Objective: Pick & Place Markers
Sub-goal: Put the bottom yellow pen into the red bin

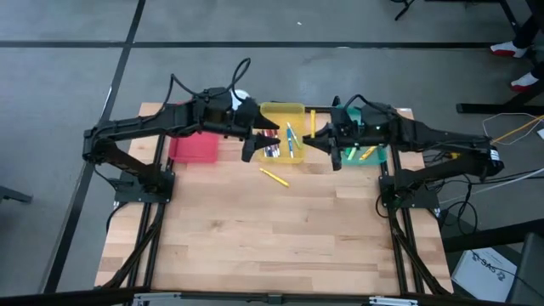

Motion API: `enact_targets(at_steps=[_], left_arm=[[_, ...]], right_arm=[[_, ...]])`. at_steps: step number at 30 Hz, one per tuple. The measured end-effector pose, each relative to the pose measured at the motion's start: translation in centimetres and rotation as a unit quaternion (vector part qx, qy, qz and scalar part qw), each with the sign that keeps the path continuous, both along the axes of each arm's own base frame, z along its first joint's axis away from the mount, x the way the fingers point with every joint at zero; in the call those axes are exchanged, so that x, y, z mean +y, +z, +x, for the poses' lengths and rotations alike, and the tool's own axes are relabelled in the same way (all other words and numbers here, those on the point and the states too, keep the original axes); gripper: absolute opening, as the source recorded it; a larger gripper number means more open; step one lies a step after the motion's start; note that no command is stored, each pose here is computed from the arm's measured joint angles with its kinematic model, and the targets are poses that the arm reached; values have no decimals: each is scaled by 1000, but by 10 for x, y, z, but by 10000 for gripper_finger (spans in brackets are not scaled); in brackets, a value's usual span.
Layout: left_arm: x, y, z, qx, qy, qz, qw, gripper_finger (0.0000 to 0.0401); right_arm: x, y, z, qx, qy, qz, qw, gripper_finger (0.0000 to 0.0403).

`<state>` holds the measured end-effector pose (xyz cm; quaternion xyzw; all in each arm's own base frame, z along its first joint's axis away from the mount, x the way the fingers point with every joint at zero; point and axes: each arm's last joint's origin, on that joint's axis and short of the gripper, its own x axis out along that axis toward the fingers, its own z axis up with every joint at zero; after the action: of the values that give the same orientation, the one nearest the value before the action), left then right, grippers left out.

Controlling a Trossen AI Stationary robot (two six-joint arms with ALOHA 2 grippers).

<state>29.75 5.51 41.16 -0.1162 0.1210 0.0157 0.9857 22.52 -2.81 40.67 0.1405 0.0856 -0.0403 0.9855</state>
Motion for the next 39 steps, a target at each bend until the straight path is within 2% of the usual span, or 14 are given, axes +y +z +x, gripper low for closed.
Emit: enact_targets(at_steps=[7, 11, 20, 29, 39], left_arm=[[-3, -2, -2, 16, 4, -2, 1000, 230], [-6, -2, -2, 17, 15, 3, 1000, 230], [-6, -2, -2, 17, 22, 2, 1000, 230], [-6, -2, -2, 17, 23, -1, 1000, 230], [-6, -2, -2, 17, 30, 1, 999, 230]], right_arm=[[0, -9, -19, 73, -40, 18, 996, 29], [-3, -12, -25, 96, -85, 10, 992, 29], [-37, -21, -36, 146, -188, 19, 971, 29], [-74, -35, -64, 217, -311, 74, 922, 29], [-98, -56, -87, 246, -412, 164, 862, 29]])
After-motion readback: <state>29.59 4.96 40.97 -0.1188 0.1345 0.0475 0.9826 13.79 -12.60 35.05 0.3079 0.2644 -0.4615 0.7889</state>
